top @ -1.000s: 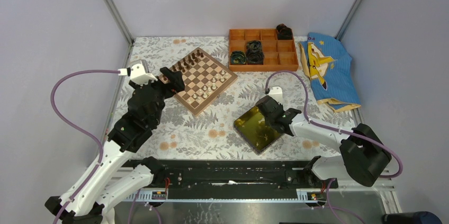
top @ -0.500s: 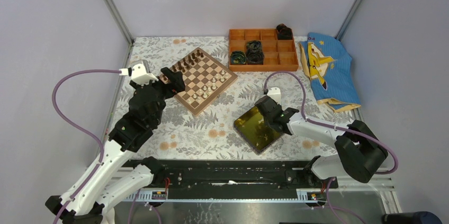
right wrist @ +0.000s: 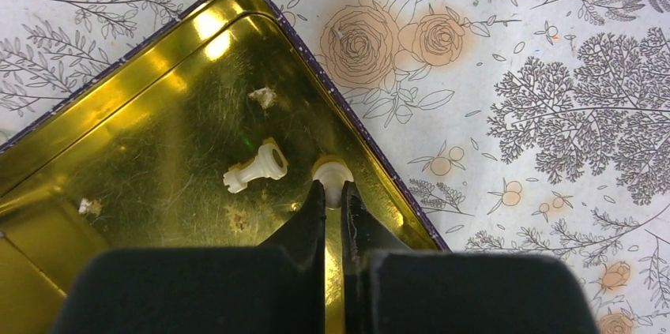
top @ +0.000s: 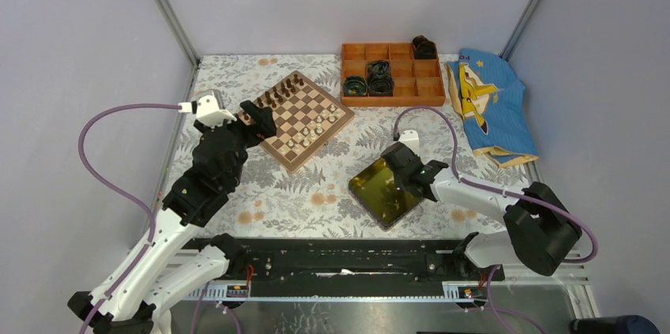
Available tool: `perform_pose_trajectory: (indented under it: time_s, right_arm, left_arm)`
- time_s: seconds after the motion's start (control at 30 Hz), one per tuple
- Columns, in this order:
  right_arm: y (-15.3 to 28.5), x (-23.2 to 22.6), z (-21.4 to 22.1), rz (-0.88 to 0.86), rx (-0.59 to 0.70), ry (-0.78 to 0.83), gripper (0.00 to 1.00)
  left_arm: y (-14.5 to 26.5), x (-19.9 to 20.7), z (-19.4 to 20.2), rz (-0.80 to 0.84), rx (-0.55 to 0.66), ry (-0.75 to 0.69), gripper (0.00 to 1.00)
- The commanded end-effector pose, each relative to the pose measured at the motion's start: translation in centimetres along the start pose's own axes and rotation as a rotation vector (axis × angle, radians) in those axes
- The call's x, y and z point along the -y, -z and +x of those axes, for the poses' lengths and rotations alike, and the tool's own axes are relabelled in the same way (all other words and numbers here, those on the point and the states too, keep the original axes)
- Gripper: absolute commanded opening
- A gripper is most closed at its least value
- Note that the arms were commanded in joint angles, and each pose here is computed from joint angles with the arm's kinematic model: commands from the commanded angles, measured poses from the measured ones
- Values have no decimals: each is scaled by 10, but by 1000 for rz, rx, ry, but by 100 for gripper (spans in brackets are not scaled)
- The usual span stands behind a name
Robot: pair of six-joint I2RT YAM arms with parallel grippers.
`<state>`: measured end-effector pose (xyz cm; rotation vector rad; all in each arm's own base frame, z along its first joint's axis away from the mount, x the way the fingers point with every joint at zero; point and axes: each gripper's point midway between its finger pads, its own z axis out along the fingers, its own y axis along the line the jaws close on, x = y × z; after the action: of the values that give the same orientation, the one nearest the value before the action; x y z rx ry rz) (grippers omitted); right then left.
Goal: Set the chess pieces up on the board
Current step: Pick up the chess piece from the storage box.
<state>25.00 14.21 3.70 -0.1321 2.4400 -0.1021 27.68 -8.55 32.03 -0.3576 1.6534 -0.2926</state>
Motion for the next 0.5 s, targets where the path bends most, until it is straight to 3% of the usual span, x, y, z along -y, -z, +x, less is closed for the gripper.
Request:
perform_pose_trajectory:
  time_s: [0.0,0.47]
  right_arm:
    - [19,-5,-29,-49,62,-32,0]
    - [49,-34,-91,-179,160,-31,0]
  left_arm:
    - [0,4,-9,15,38,22,99]
    - [-3,1,-6,-3,37,14,99]
